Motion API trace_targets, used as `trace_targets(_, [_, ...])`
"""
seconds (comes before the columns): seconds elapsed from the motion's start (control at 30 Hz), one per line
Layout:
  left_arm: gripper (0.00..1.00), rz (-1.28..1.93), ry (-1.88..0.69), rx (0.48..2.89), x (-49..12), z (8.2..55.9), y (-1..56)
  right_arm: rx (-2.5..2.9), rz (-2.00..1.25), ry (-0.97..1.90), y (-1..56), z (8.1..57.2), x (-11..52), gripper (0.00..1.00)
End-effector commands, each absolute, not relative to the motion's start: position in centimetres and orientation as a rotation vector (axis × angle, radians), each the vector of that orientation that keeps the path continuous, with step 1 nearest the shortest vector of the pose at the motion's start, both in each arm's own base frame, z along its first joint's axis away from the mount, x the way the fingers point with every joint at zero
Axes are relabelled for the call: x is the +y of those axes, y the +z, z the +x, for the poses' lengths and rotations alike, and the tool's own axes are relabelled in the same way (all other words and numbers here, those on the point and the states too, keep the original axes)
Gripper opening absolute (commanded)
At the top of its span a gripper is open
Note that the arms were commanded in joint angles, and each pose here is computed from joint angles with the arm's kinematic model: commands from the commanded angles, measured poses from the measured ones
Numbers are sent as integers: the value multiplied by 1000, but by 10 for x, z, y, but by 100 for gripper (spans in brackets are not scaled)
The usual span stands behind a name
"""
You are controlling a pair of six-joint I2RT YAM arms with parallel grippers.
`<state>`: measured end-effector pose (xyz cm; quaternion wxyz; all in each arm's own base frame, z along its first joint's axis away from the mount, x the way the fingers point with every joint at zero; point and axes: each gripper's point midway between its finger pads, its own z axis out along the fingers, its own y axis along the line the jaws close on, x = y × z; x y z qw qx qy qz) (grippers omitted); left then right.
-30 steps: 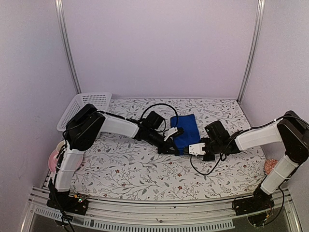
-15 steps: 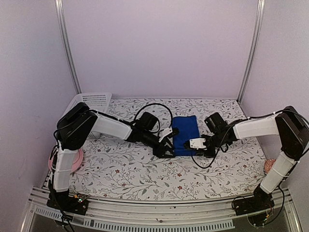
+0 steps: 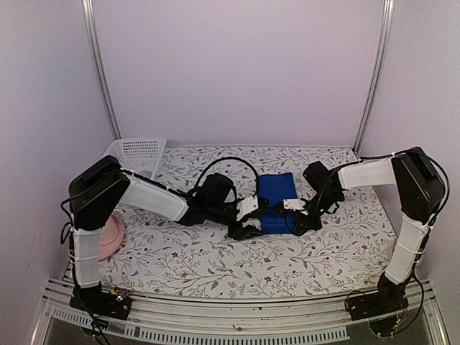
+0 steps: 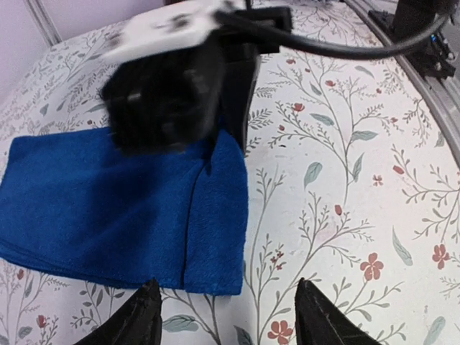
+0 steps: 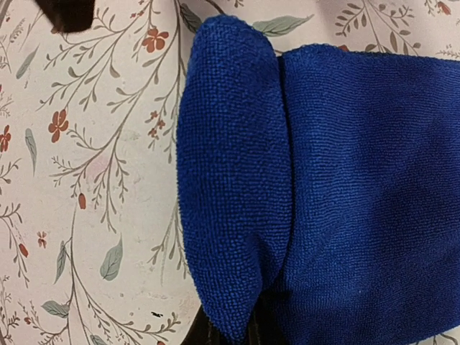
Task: Roll the towels
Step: Roll the towel at the center of the board.
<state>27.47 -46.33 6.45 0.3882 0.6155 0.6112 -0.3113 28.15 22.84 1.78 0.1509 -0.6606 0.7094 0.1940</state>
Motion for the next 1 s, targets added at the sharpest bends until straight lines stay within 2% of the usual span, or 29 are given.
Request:
trace_targets(0.0, [63, 1649, -532, 1318, -476, 260, 74, 2214, -1895, 771, 2, 257, 226, 11])
trace_targets(0.27, [56, 1663, -327, 1198, -475, 259, 73, 2351, -1862, 920, 1, 261, 226, 13])
trace_targets(0.53, [55, 1663, -135, 1129, -481, 272, 55, 2474, -1865, 1077, -10, 251, 215, 14])
trace_targets(0.73, [53, 1689, -99, 1019, -484, 253, 50, 2493, -1829, 1139, -6, 263, 215, 14])
trace_targets(0.97, [52, 1695, -53, 1013, -488, 255, 40, 2505, -1831, 1177, -7, 268, 219, 15])
